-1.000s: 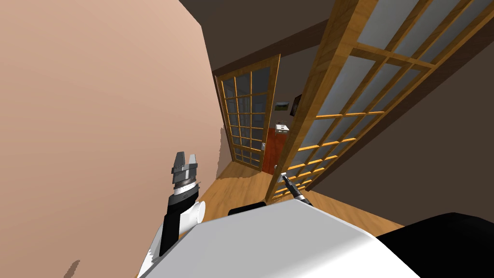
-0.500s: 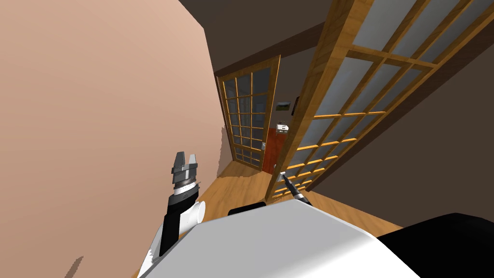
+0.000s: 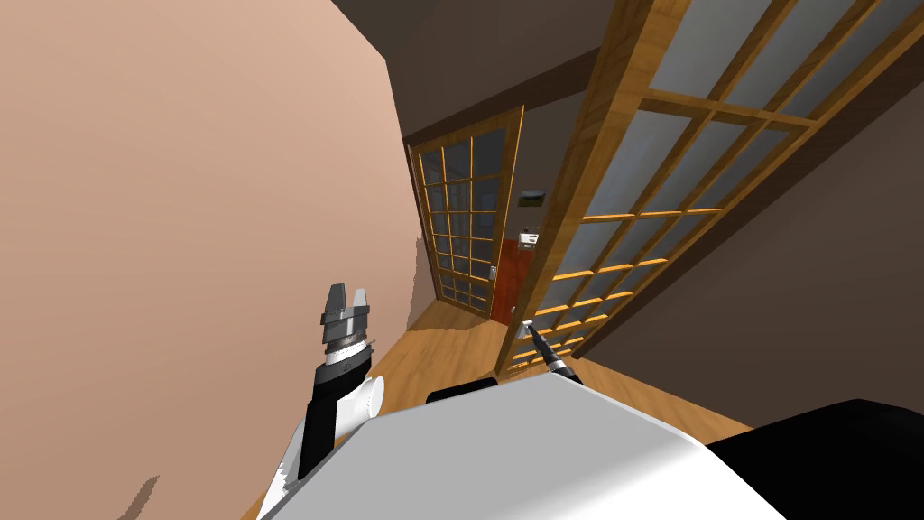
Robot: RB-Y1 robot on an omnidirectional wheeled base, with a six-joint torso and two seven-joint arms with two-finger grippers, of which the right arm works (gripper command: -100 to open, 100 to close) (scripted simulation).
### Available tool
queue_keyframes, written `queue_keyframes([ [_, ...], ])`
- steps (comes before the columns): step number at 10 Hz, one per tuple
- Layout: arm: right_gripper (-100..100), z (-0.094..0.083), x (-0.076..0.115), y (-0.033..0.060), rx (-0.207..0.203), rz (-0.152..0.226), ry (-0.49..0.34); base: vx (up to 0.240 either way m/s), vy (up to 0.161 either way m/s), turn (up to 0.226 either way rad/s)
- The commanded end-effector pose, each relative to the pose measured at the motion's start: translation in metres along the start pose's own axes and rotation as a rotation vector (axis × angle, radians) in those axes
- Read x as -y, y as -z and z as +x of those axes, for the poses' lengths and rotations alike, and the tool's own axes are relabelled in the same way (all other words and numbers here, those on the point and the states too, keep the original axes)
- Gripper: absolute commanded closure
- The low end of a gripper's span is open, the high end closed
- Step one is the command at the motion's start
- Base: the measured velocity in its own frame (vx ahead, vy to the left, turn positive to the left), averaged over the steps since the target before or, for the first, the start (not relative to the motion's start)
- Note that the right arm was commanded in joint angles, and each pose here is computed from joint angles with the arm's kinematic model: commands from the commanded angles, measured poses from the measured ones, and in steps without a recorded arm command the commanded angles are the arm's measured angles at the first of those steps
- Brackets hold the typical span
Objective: Pull the door open
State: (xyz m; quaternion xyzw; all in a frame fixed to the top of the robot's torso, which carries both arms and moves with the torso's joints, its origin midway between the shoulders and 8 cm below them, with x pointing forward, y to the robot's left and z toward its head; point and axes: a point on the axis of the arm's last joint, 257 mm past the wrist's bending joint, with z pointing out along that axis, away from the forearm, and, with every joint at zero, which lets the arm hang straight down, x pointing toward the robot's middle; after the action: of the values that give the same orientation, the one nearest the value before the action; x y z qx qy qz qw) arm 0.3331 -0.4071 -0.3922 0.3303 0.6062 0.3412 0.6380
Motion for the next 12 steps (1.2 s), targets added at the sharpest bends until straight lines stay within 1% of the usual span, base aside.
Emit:
queue_keyframes([
  [1, 100, 0.008, 0.001, -0.0017, -0.005, 0.007, -0.067, -0.058, -0.027, 0.067],
  [2, 100, 0.008, 0.001, -0.0017, -0.005, 0.007, -0.085, -0.043, -0.021, 0.039],
  [3, 100, 0.008, 0.0, -0.0045, -0.002, 0.008, -0.124, -0.039, -0.023, 0.047],
  [4, 100, 0.008, 0.0, -0.0045, -0.002, 0.008, -0.133, -0.025, -0.019, 0.029],
  [6, 100, 0.009, 0.0, -0.0101, 0.005, 0.01, -0.212, -0.042, -0.02, 0.053],
  [7, 100, 0.009, 0.0, -0.0101, 0.005, 0.01, -0.23, -0.042, -0.017, 0.039],
  [8, 100, 0.01, 0.0, -0.0129, 0.008, 0.01, -0.269, -0.04, -0.017, 0.036],
  [9, 100, 0.01, 0.0, -0.0129, 0.009, 0.01, -0.278, -0.03, -0.019, 0.027],
  [10, 100, 0.01, 0.0, -0.0157, 0.012, 0.011, -0.323, -0.037, -0.023, 0.033],
  [11, 100, 0.01, 0.0, -0.0157, 0.012, 0.011, -0.326, -0.032, -0.015, 0.034],
  [12, 100, 0.011, 0.0, -0.0186, 0.015, 0.012, -0.372, -0.035, -0.019, 0.053],
])
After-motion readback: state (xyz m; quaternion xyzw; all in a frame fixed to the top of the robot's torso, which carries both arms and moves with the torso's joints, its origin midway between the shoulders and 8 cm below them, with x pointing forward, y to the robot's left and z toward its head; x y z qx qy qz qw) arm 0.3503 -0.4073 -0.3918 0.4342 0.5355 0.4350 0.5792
